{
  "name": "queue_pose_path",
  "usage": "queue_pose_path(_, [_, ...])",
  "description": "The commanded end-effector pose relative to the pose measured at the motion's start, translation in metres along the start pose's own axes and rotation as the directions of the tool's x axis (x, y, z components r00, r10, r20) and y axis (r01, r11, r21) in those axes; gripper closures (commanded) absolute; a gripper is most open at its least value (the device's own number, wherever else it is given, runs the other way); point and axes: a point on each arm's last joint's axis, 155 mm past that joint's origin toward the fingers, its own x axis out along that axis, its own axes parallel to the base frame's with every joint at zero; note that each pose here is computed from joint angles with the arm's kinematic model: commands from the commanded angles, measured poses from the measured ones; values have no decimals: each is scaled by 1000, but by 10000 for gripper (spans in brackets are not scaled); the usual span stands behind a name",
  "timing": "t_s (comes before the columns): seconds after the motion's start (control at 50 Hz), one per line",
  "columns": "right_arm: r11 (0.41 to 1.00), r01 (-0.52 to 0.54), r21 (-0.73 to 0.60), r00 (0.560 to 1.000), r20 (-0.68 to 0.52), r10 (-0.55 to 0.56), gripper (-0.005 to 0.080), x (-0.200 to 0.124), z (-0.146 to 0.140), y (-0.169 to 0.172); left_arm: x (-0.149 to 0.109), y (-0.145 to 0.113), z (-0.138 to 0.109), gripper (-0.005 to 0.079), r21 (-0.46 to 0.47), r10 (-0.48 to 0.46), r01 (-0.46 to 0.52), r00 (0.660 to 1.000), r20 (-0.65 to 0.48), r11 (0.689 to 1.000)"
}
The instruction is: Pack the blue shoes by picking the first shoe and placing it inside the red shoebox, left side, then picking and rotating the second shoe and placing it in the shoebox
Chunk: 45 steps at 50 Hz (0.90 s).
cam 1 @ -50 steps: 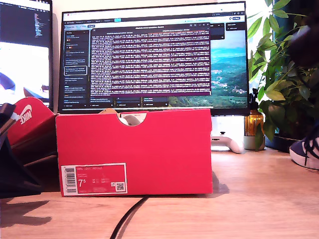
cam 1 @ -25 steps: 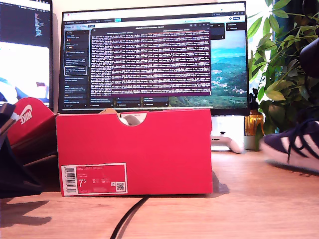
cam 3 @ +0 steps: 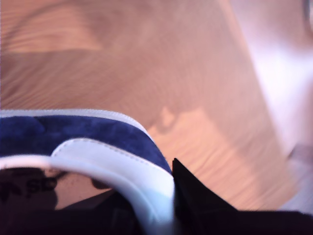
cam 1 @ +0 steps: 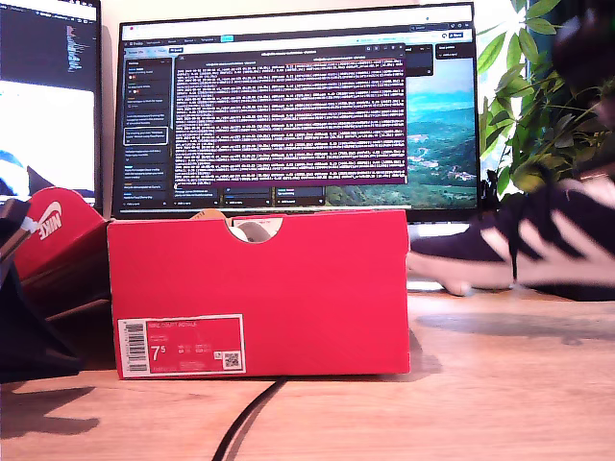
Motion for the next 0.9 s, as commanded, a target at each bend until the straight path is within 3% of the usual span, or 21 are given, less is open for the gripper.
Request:
queue_pose_path(0.0, [987,-13,-159,999,45,20,765,-14,14,1,1,-3,5,763,9,-8,8,1000,11,1000])
queue_pose_path(0.32, [947,-19,-322,968,230,98,765,-65,72,6,1,-3,5,763,9,-9,9,1000,11,1000])
queue_pose_path(0.48, [895,-107,-434,926,284,249,765,-99,91,26,1,-3,5,763,9,-8,8,1000,11,1000])
queue_pose_path(0.62, [814,-244,-527,811,350,469,765,-138,112,62,1,-2,4,763,6,-5,5,1000,5,1000])
queue_pose_path(0.76, [708,-363,-606,638,392,663,765,-181,127,102,1,0,0,763,0,3,-3,1000,-9,1000])
queue_pose_path(0.88, [621,-397,-676,516,395,760,765,-211,129,127,1,1,-2,763,-4,8,-8,1000,-18,1000])
